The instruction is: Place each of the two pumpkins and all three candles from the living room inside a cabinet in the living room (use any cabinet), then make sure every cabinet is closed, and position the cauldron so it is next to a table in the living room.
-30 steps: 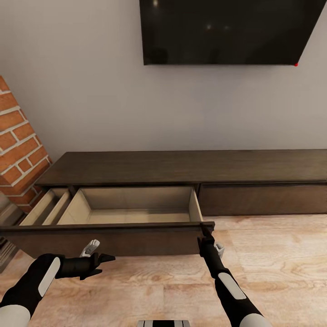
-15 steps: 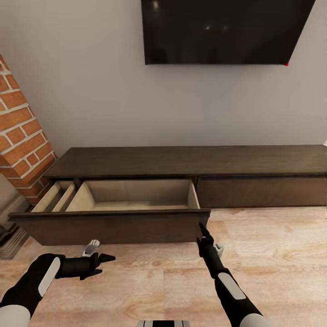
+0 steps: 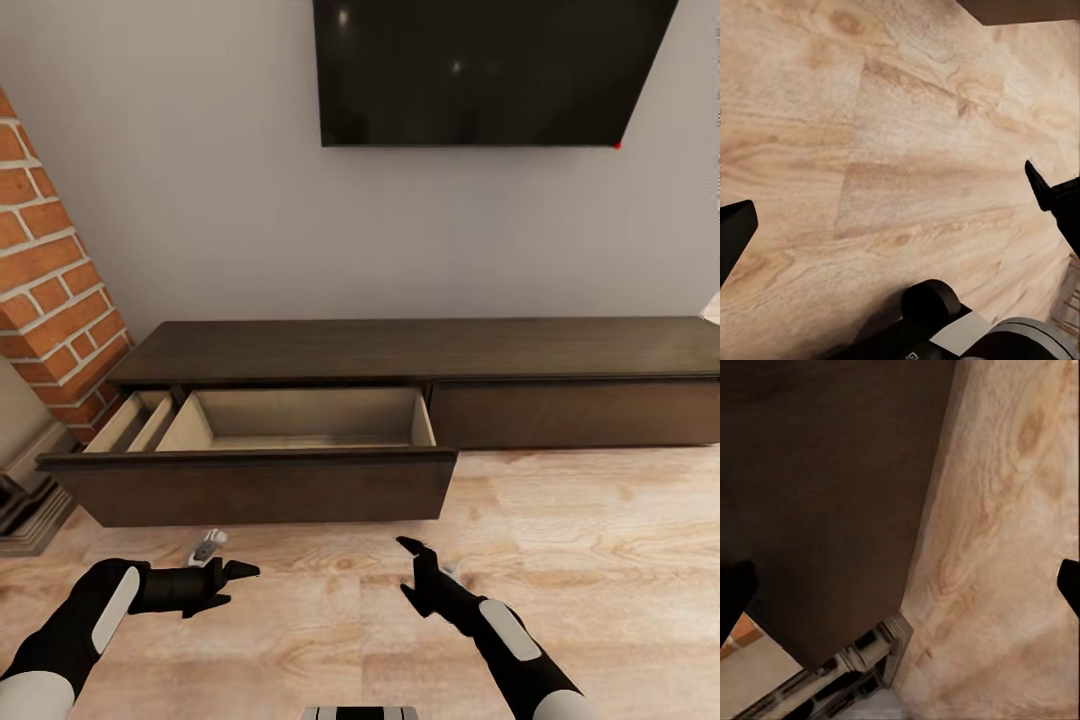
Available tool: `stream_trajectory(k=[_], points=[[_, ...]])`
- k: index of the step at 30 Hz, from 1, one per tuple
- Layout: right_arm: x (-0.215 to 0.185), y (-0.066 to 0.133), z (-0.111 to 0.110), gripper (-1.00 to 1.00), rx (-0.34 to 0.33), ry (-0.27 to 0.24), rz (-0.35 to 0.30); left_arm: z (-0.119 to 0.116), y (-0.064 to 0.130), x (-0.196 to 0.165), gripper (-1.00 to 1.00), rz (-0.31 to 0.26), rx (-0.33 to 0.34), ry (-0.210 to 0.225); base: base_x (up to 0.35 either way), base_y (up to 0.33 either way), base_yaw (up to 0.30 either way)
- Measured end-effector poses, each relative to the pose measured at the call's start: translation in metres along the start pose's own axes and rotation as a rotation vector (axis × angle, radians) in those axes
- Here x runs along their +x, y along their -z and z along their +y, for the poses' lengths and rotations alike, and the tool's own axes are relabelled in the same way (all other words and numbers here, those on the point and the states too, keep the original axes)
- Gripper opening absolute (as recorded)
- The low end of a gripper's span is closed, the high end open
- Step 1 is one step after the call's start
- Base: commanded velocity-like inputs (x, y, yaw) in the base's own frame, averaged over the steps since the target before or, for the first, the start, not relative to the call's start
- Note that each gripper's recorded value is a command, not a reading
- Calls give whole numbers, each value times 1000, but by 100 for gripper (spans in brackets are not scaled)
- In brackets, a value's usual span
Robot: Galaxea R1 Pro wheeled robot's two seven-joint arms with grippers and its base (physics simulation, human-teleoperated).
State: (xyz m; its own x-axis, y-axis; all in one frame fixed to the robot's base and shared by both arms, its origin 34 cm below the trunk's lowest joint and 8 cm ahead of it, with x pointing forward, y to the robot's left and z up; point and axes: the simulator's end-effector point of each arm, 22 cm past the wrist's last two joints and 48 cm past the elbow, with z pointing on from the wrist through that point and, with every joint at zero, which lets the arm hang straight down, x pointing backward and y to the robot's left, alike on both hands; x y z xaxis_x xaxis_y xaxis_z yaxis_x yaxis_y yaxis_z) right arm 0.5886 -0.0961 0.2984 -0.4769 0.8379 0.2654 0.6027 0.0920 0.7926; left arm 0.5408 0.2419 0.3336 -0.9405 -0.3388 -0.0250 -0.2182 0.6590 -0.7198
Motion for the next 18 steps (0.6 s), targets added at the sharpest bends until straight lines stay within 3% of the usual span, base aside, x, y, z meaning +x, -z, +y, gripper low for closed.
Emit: stream_trajectory(k=[3, 7, 18], points=[[-14, 14, -12, 100, 63, 15, 29, -3, -4, 8, 100, 15, -9, -14, -1, 0, 0], [-40, 39, -29, 100, 115, 22, 6, -6, -4, 15, 100, 40, -24, -22, 0, 0, 0], [-33, 63, -39, 100, 166, 6, 22, -18, 8, 16, 100, 64, -56, -40, 0, 0, 0]])
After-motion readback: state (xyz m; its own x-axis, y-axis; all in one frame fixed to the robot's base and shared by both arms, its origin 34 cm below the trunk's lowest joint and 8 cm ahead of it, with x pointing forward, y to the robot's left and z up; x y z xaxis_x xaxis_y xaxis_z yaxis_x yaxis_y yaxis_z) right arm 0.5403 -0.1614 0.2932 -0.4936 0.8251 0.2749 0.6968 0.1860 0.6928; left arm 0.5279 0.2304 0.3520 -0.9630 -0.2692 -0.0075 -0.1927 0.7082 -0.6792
